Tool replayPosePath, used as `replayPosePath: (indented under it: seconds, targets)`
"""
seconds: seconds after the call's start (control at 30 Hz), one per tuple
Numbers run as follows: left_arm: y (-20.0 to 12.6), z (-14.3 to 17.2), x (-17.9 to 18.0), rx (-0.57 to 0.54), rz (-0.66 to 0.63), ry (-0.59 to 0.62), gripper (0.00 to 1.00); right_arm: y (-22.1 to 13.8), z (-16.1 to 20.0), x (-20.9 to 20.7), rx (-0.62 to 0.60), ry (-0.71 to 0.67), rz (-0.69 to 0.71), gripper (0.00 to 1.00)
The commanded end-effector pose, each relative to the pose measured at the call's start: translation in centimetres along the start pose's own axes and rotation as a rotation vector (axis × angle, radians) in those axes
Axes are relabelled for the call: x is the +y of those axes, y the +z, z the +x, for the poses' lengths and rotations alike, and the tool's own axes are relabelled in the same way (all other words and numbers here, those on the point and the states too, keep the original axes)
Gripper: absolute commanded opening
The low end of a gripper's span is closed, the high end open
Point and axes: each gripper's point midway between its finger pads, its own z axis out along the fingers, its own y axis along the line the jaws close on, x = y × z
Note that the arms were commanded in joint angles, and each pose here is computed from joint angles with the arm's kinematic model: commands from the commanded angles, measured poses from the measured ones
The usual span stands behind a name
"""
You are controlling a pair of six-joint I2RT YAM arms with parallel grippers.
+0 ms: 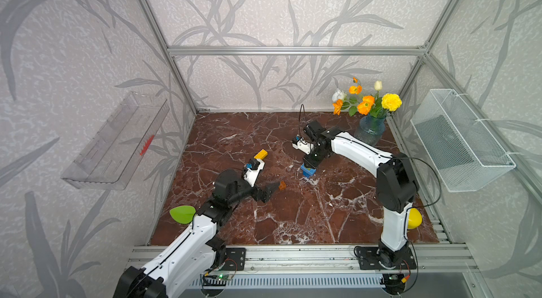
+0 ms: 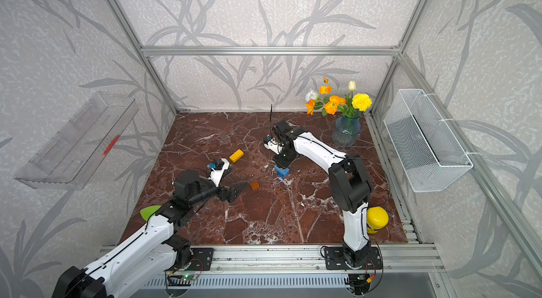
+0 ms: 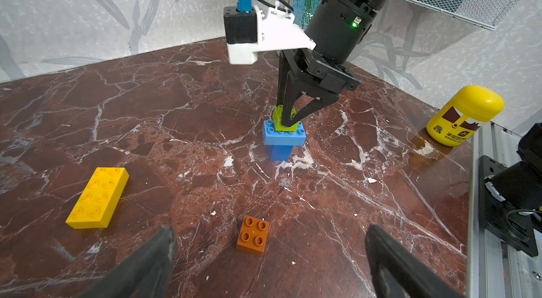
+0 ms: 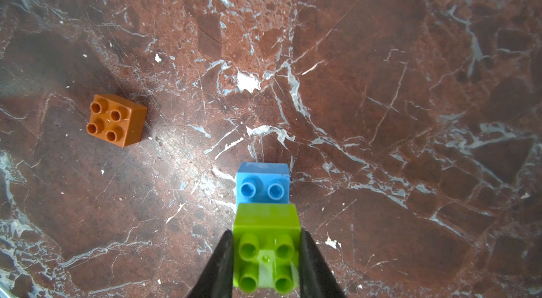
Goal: Assemble the letter f with lego
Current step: Assemble the lego brick with the lego brick.
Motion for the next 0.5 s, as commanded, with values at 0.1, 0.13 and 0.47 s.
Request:
replayPosePath:
  seconds: [0.1, 0.13, 0.47]
  targets:
    - [0.01, -1.31, -0.12, -0.024, 0.000, 0.031, 0.99, 1.07, 1.07, 0.06, 0.050, 0.008, -0.012, 0.27]
    - [0.01, -1.32, -0.08, -0.024, -0.002, 0.033, 0.99, 1.13, 1.09, 0.05, 0.053, 0.008, -0.013, 0.27]
    - [0.00, -1.36, -0.09, -0.025, -0.002, 0.033, 0.99, 1.68, 1.46, 0.38, 0.081, 0.004, -0.036, 0.27]
